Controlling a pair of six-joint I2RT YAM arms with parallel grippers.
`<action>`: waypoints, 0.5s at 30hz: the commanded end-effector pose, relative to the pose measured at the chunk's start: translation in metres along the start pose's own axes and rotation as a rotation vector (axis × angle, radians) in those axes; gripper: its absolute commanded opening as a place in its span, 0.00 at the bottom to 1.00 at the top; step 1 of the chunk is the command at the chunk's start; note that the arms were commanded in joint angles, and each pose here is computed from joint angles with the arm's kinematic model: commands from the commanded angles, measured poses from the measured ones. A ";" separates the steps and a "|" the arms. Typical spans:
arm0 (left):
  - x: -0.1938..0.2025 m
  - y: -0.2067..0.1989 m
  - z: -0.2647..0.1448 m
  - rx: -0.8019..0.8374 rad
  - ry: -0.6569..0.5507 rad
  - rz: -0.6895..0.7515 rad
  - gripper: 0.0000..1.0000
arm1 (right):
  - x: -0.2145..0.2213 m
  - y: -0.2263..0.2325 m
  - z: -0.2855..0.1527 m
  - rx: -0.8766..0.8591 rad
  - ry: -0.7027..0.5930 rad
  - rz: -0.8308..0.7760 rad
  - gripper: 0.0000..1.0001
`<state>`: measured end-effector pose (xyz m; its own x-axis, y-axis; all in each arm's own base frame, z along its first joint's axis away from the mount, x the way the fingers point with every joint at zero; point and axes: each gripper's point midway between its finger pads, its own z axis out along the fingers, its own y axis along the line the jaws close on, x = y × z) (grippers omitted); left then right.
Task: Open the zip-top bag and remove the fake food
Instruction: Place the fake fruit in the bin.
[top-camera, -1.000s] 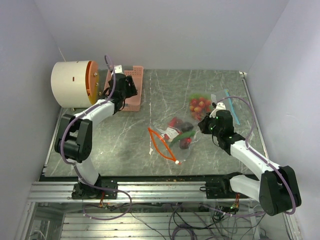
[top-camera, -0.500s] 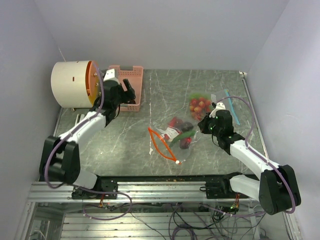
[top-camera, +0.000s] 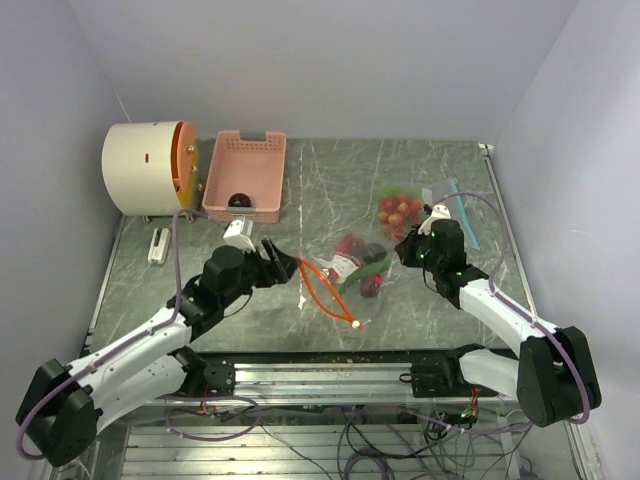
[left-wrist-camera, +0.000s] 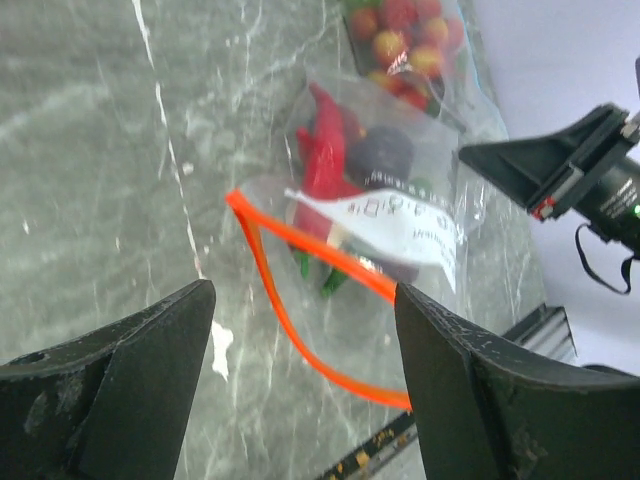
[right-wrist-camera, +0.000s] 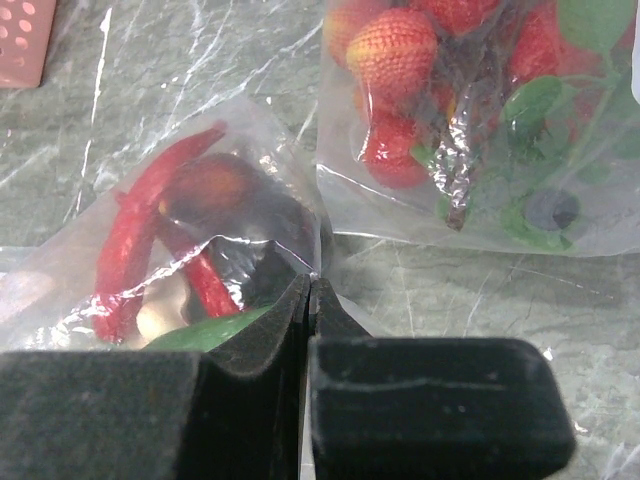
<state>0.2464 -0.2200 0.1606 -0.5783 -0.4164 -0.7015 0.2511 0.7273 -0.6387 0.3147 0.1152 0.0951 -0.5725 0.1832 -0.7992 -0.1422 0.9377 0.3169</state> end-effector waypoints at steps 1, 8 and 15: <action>0.024 0.008 -0.015 -0.026 0.046 -0.096 0.82 | -0.009 0.004 0.002 -0.016 -0.026 0.009 0.00; 0.054 0.015 -0.018 0.025 0.108 -0.167 0.67 | -0.014 0.006 0.001 -0.023 -0.032 0.008 0.00; 0.073 -0.006 -0.001 0.118 0.174 -0.203 0.54 | -0.013 0.007 -0.001 -0.026 -0.032 0.006 0.00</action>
<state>0.2022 -0.2242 0.0883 -0.7336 -0.4367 -0.5207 0.1185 0.6722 -0.7308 0.3144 0.1185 0.0954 -0.5758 0.1852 -0.7964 -0.1547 0.9318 0.3285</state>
